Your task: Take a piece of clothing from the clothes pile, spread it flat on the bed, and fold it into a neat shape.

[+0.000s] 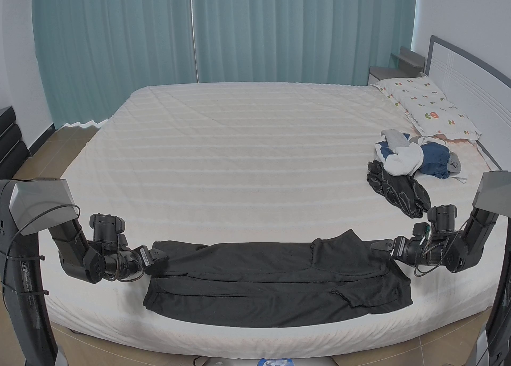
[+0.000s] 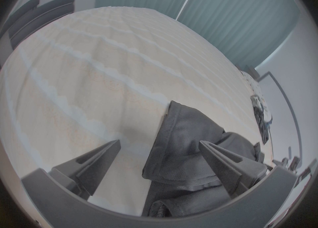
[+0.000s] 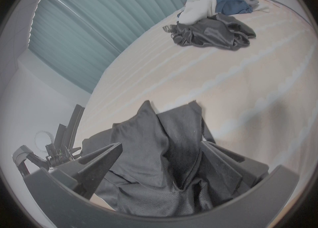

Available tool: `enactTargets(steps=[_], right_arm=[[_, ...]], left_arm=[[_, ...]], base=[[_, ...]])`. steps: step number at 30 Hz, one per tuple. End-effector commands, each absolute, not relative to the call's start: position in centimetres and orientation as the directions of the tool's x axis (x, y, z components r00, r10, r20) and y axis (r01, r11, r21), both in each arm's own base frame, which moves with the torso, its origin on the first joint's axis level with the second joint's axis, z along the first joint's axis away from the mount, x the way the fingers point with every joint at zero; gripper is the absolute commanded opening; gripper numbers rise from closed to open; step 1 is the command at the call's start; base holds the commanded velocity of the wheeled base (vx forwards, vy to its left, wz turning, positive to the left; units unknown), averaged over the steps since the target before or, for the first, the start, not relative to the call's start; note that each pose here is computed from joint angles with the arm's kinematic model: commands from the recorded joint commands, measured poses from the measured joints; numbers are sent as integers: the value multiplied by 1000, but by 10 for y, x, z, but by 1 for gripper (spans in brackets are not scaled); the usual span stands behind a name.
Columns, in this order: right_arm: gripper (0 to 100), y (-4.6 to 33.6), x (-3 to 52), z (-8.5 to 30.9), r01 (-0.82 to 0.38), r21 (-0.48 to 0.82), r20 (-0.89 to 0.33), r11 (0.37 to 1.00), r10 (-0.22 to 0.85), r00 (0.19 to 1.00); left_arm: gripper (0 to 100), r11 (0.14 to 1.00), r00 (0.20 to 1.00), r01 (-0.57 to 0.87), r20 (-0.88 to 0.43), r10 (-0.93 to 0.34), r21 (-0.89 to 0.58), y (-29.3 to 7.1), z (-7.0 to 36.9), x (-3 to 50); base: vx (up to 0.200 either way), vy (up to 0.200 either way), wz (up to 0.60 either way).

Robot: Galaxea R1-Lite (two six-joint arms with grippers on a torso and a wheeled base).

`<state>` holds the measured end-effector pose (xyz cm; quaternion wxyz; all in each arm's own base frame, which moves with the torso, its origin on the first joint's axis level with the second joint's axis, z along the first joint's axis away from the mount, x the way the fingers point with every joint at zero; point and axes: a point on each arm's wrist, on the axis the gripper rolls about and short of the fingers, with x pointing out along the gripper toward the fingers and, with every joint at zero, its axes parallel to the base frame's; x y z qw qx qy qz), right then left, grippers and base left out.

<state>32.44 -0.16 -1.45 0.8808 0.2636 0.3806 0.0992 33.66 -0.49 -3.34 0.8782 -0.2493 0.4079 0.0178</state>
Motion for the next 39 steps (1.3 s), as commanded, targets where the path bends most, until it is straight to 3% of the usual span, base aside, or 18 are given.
enactTargets(steps=[1,11,31,32,39], right_arm=[[100,-4,324,5,18,555,-576,832,369,729],[100,28,340,-9,-36,564,-580,825,427,693],[100,36,380,-55,-23,531,-606,847,398,688],[0,36,380,-55,-23,531,-606,847,398,688],[0,27,373,-40,-19,528,-593,849,384,708]], left_arm=[[100,827,700,-285,-695,-167,-485,-2,-16,336],[100,654,728,-436,-669,-148,-619,7,-8,340],[100,652,718,-443,-679,-153,-615,5,-11,337],[100,652,717,-444,-680,-153,-615,5,-11,336],[100,652,716,-445,-681,-153,-614,5,-11,336]], base=[[0,0,0],[0,0,0],[0,0,0],[0,0,0],[0,0,0]])
